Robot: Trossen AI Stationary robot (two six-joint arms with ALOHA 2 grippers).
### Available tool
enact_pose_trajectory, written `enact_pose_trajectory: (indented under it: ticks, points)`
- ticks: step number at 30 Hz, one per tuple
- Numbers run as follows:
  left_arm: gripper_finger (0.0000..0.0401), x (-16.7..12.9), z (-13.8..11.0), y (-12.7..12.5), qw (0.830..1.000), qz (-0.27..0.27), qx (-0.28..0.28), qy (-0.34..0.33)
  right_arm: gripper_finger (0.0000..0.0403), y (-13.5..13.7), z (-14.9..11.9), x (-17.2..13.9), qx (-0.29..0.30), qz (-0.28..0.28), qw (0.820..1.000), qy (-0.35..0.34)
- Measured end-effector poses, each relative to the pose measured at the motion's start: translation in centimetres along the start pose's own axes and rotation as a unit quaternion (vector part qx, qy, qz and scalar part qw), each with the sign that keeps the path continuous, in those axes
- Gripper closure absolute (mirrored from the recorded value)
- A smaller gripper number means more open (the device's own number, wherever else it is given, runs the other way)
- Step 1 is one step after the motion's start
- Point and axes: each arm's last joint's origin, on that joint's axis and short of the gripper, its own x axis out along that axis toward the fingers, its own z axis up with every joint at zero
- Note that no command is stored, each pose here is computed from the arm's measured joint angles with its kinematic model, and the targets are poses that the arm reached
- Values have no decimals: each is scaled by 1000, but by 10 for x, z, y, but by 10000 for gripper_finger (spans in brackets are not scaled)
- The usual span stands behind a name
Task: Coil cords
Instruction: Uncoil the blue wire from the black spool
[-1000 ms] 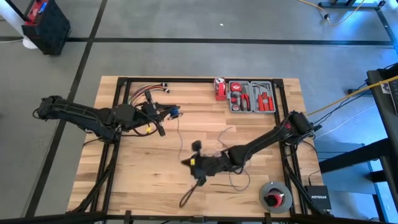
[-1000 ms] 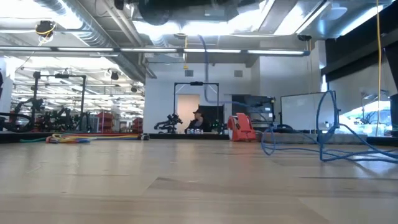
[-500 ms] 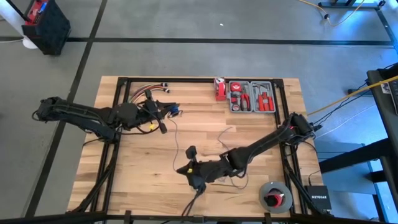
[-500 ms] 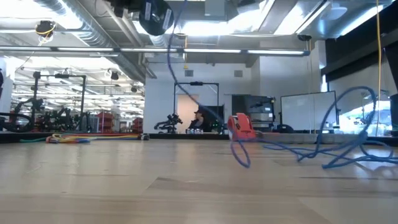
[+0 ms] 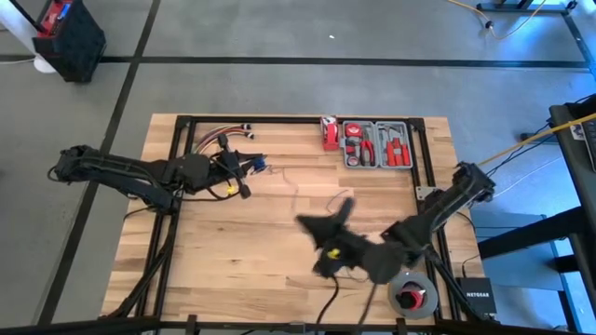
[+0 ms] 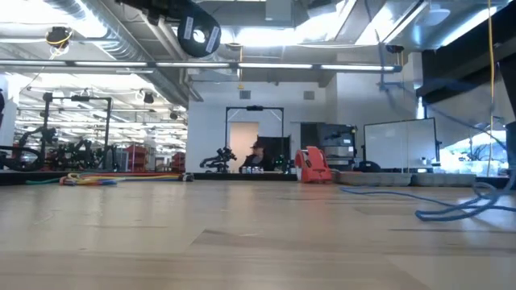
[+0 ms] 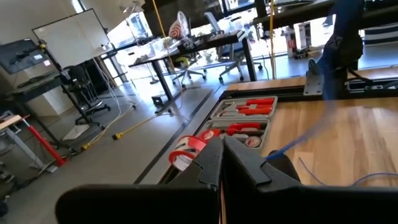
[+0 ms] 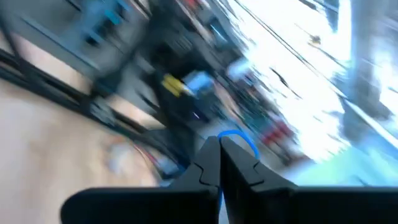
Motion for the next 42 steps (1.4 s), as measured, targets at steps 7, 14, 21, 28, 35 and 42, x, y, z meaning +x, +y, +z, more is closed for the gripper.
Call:
enact_pose_trajectory:
  ticks: [7, 14, 21, 28, 35, 42]
  points:
    - [396, 0, 0, 0, 1000, 0, -3, -1, 400, -6, -31, -30, -41, -48, 992, 113]
    - [396, 0, 2, 0, 1000, 2, -19, -9, 400, 31, -106, -25, 39, 20, 971, 236]
    - [396, -1, 6, 0, 999, 2, -45, -28, 400, 100, -178, 13, 90, 94, 960, 248]
    - [396, -3, 7, -2, 998, -4, -48, -32, 400, 129, -204, 63, 177, 219, 951, 125]
    - [396, -3, 7, -2, 999, -4, -45, -30, 388, 123, -223, 84, 248, 205, 932, 170]
    - [396, -3, 7, -2, 999, -5, -44, -29, 301, 73, -201, 72, 239, 204, 919, 237]
